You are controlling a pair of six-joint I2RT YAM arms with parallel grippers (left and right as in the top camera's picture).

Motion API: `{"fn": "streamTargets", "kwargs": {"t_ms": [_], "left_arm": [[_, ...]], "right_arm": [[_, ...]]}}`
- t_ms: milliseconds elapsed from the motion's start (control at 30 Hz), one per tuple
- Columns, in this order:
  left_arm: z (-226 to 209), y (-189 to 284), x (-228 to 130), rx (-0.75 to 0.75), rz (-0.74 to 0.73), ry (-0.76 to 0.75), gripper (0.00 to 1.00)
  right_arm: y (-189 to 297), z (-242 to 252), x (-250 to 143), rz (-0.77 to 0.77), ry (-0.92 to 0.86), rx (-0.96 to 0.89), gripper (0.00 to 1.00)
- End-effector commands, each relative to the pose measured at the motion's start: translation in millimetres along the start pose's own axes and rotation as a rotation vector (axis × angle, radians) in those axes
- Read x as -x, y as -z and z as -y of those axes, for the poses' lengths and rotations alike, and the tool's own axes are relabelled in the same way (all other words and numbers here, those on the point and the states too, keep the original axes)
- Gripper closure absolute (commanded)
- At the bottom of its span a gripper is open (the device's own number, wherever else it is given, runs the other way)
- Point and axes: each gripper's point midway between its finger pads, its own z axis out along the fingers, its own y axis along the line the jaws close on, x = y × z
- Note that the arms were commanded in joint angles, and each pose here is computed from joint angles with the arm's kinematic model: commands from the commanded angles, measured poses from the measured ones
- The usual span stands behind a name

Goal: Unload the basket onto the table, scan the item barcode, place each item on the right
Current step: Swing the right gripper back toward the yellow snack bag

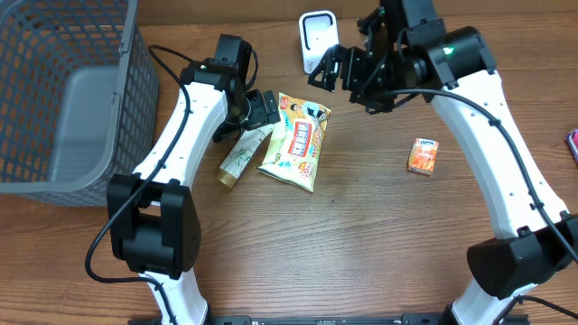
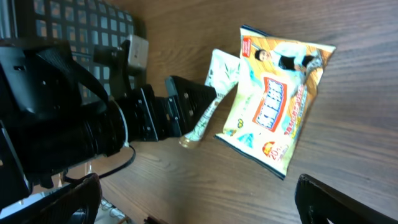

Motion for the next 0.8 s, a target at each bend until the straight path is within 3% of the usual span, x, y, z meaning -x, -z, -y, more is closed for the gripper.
{"fn": "streamTargets", "kwargs": {"t_ms": [0,367,633,767], "left_arm": [[5,5,5,-0.006,0.022,-0.027,0.00],[5,5,5,-0.006,0.022,-0.027,0.00],[5,5,5,-0.006,0.022,-0.027,0.01],[5,5,5,-0.006,0.022,-0.027,0.00]], "right_arm": [[9,-4,6,0.038,0.016,0.008,0.00],[-25,18,6,0.050,0.026,-0.162,0.00],[-76,64,10,0.010,-0.201,-0.288,0.00],[-104,82,4,-0.045,-0.224,-0.325,0.04]]}}
